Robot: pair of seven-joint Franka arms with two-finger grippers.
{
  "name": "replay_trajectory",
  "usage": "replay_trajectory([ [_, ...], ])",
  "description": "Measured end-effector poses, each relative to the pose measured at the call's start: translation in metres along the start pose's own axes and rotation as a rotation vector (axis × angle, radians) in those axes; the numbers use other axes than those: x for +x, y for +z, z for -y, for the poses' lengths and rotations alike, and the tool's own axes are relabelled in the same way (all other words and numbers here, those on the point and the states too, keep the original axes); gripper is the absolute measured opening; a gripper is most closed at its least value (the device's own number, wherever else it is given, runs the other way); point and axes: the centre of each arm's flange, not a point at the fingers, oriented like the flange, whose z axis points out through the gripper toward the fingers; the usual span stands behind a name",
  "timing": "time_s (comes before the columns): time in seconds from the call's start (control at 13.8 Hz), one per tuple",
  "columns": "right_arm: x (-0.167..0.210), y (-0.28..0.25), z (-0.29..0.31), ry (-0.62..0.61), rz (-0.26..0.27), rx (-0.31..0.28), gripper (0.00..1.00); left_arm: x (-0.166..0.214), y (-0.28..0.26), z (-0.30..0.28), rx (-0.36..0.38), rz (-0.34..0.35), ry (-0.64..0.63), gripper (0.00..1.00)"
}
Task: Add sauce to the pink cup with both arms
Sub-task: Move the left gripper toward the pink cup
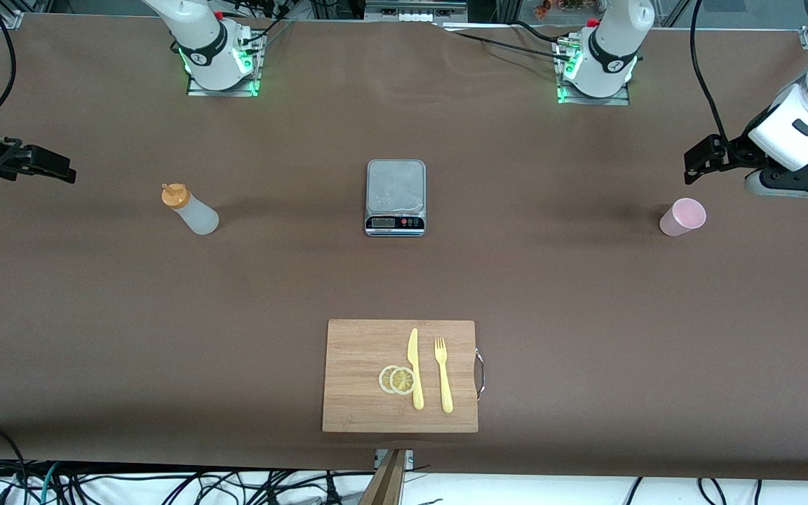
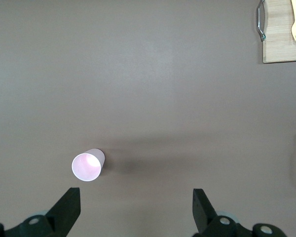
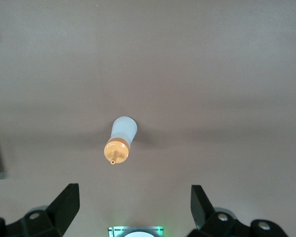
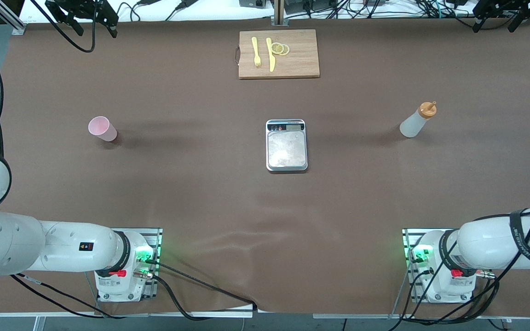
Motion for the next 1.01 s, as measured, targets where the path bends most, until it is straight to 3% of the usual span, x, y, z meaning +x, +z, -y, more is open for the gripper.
replay_trajectory([
  [1.01, 0.0000, 0.0000, -0.0002, 0.000, 0.000, 0.000, 1.00, 0.0034, 0.0016, -0.0022, 0.000, 0.005, 0.004, 1.00],
])
